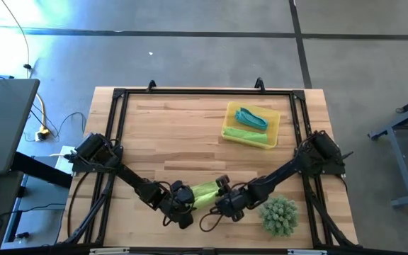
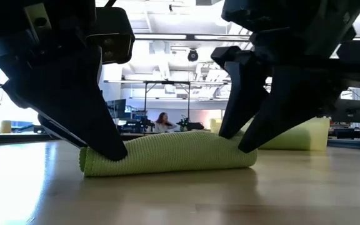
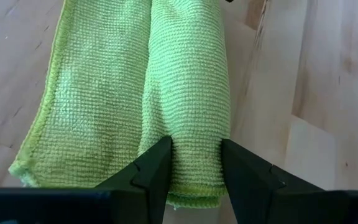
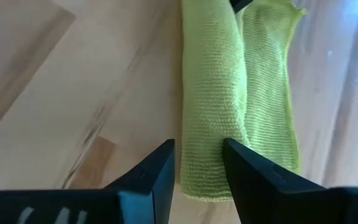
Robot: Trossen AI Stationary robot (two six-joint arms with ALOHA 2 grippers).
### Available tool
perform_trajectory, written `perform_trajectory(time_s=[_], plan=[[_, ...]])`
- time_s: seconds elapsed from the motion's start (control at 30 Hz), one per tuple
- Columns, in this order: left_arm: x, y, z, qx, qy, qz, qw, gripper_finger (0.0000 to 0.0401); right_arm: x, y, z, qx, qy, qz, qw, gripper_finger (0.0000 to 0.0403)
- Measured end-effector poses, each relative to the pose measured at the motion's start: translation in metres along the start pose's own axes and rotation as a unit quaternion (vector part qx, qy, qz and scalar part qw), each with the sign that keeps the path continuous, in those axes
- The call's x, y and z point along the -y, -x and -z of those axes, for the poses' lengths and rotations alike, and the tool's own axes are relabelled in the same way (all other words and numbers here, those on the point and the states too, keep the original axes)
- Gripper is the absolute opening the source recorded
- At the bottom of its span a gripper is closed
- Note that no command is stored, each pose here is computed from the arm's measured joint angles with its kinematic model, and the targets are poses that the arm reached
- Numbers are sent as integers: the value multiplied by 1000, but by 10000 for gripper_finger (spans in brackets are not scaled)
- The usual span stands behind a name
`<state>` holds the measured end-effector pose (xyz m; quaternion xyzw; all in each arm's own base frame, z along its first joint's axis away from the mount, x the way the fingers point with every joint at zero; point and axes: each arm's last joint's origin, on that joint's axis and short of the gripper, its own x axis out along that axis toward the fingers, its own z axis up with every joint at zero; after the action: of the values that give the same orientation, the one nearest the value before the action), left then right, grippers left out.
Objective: Roll microfiber towels into tight, uniform cylinder then place into a basket
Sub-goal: Roll the green microfiber towel
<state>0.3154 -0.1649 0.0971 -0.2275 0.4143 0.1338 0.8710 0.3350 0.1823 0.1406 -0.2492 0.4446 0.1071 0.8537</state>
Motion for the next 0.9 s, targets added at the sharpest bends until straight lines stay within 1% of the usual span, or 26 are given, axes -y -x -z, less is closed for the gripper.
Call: perform_trajectory(time_s=[0.1, 0.27, 0.4, 0.6, 0.7, 0.8, 0.9], plan=[[0, 0, 0, 0, 0, 0, 1000, 130, 4, -2, 1, -1, -6, -15, 1000, 129], [0, 0, 0, 0, 6, 0, 1000, 130, 13, -5, 2, -3, -18, -25, 1000, 129], [0, 0, 0, 0, 9, 1, 1000, 130, 20, -12, 5, -8, -53, -44, 998, 129], [0, 0, 0, 0, 9, 1, 1000, 130, 17, -28, 11, -28, -53, -48, 997, 129], [0, 1, 0, -2, 9, 4, 1000, 130, 16, -29, 13, -35, -62, -49, 996, 129], [2, 6, -3, -13, 11, 20, 1000, 130, 17, -30, 14, -39, -78, -50, 995, 127], [4, 14, -7, -14, 14, 32, 999, 130, 17, -30, 15, -45, -77, -52, 995, 115]])
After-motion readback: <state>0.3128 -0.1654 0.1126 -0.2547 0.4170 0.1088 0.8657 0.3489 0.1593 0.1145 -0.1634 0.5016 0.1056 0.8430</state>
